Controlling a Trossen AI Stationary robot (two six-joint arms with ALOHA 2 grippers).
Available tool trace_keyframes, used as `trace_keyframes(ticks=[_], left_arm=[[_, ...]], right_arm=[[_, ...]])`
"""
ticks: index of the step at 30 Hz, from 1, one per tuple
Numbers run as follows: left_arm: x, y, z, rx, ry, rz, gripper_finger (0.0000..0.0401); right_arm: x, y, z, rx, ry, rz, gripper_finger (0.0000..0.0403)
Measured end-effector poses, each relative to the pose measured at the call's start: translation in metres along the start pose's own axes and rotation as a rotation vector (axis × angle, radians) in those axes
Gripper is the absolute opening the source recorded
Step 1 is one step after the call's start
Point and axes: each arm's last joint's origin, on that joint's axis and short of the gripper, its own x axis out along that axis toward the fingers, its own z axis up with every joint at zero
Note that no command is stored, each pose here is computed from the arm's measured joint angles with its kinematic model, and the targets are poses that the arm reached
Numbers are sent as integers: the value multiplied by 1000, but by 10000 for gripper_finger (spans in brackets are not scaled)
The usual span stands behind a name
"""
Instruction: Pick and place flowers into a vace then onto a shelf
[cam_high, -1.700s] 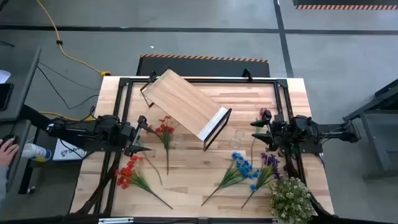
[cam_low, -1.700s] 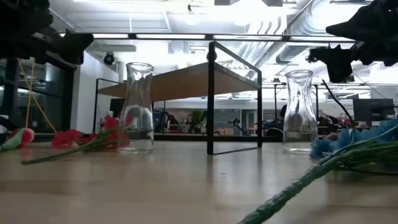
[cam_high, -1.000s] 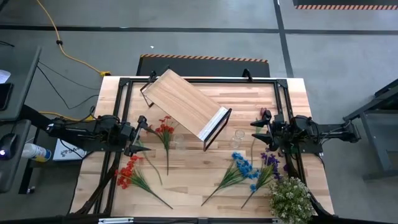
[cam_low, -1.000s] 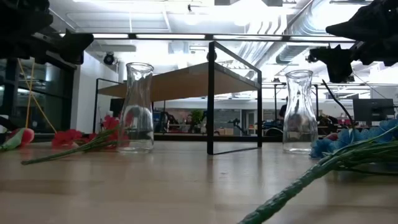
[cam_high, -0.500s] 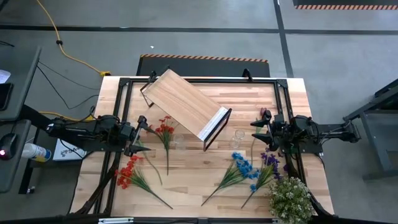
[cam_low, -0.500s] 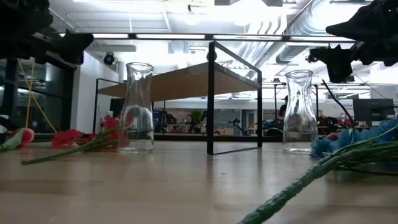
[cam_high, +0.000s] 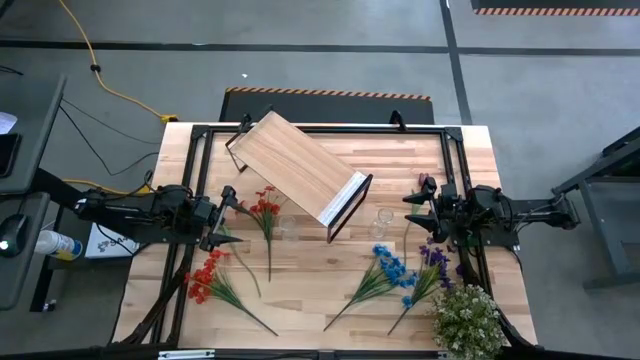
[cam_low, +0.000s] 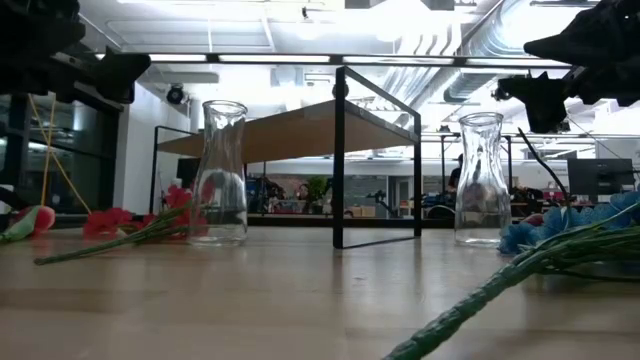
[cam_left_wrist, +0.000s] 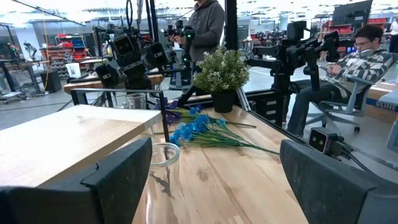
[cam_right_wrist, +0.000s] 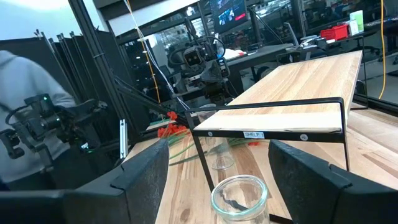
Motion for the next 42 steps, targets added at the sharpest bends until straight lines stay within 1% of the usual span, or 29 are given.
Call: trace_keyframes(ticks=[21,24,27,31,33,36,37,39,42], left_arm=[[0,0,0,-2,-3,0,386],[0,0,1,-67,-8,0,386],[0,0,4,-197,-40,-2,386],[-2,1,19,-404,-163,-10,386],[-5,3,32,-477,-237,-2,386],[-13,4,59,-483,-393,-4,386],[-16,4,68,-475,-434,-11,386],[-20,4,81,-467,-473,-19,386],[-30,4,104,-452,-542,-34,386]], right_arm=[[0,0,0,0,0,0,266],[0,0,0,0,0,0,266],[0,0,0,0,0,0,266],[0,0,0,0,-2,-5,266],[0,0,1,0,-9,-6,266],[0,2,8,20,-86,20,266],[-1,4,13,38,-136,37,266],[-3,7,24,54,-240,71,266],[-11,14,47,55,-448,108,266]])
